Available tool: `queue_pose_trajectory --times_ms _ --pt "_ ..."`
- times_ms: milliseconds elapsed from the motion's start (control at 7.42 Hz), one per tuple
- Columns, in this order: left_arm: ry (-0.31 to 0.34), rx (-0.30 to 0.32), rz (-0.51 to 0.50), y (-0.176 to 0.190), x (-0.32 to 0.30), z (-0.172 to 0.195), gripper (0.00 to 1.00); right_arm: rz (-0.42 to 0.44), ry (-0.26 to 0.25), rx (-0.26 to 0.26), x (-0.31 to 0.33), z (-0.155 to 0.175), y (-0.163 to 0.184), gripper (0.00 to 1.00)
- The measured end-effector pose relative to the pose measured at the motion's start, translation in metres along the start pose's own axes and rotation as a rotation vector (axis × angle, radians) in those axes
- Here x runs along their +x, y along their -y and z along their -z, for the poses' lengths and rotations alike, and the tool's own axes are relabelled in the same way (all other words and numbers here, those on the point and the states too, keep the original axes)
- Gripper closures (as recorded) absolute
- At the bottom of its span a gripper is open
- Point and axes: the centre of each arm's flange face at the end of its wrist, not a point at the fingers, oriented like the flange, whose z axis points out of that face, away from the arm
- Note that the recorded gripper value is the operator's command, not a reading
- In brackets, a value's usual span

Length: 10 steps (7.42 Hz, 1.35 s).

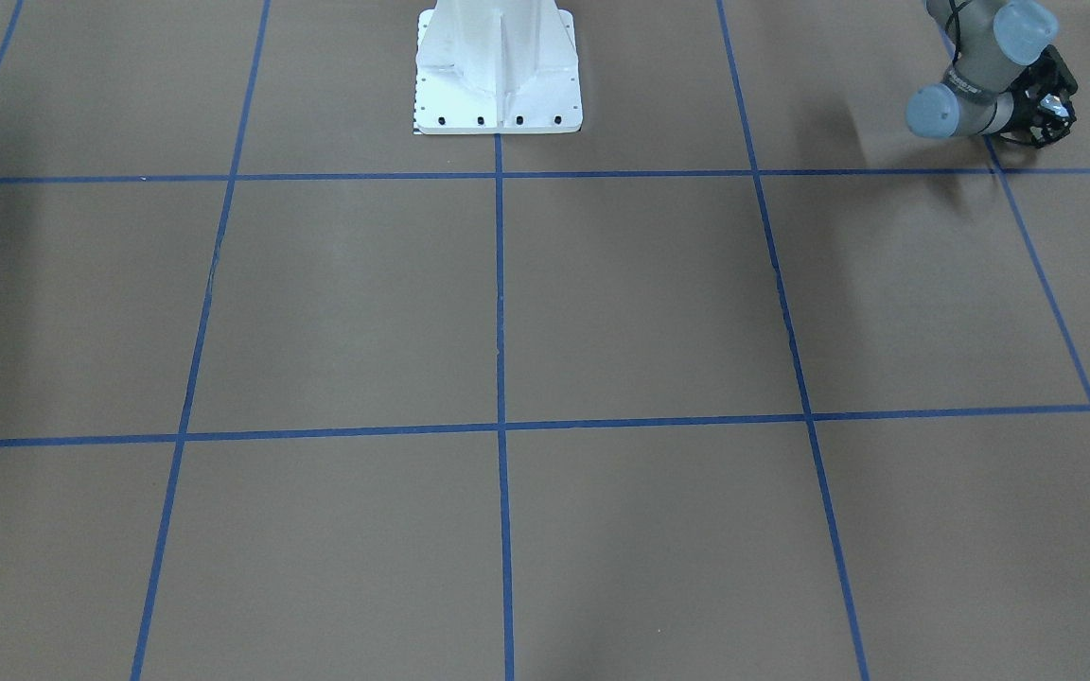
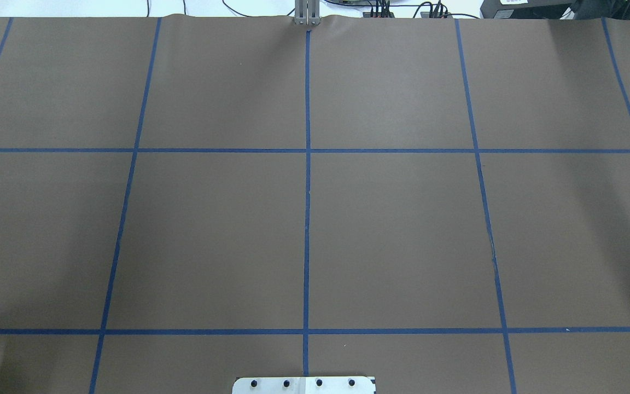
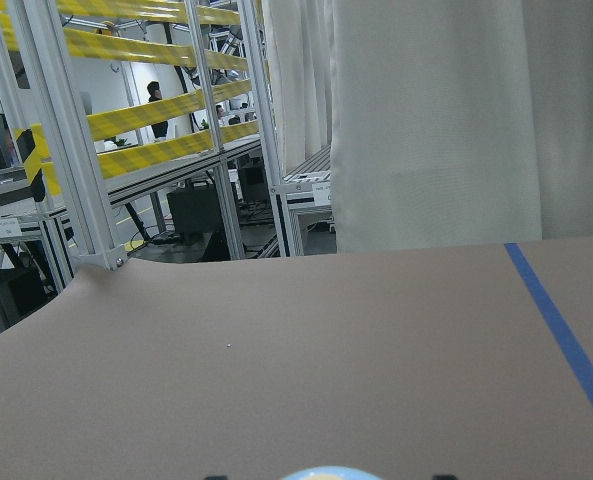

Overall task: Place and press bell with both arms
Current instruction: 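Carry the bell with the left gripper toward the table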

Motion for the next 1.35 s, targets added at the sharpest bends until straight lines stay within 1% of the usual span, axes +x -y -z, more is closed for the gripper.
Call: queue_pose_trajectory --times_ms 135,270,404,674,809,944,1079,1213,1348 --pt "0.002 0.008 -0.001 0.017 -0.003 -0.006 1.0 0.0 0.0 0.0 -0.001 0.001 -0.001 0.0" --pt "0.001 -0.001 -0.03 0.036 -0.006 -0.003 1.0 0.0 0.0 0.001 -0.001 0.001 -0.003 0.0" --pt "-0.002 -0.03 -0.099 0.06 -0.013 0.009 1.0 0.001 0.0 0.003 -0.002 0.002 -0.004 0.0" --pt "-0.018 -0.102 -0.242 0.108 -0.028 0.055 1.0 0.001 0.0 0.002 -0.002 0.001 -0.005 0.0" --pt "-0.015 -0.138 -0.298 0.122 -0.028 0.087 1.0 -0.001 -0.001 0.0 -0.001 0.001 -0.005 0.0" --pt "-0.021 -0.188 -0.35 0.124 -0.018 0.133 1.0 -0.003 -0.003 -0.002 0.0 0.0 -0.006 0.0" --pt "-0.043 -0.233 -0.401 0.122 0.003 0.189 1.0 -0.005 -0.006 -0.004 0.001 -0.001 -0.007 0.0" --pt "-0.1 -0.273 -0.451 0.127 0.038 0.252 1.0 -0.006 -0.007 -0.007 0.002 -0.002 -0.01 0.0" --pt "-0.177 -0.288 -0.483 0.139 0.071 0.3 1.0 -0.013 -0.004 -0.014 0.004 -0.005 -0.014 0.0"
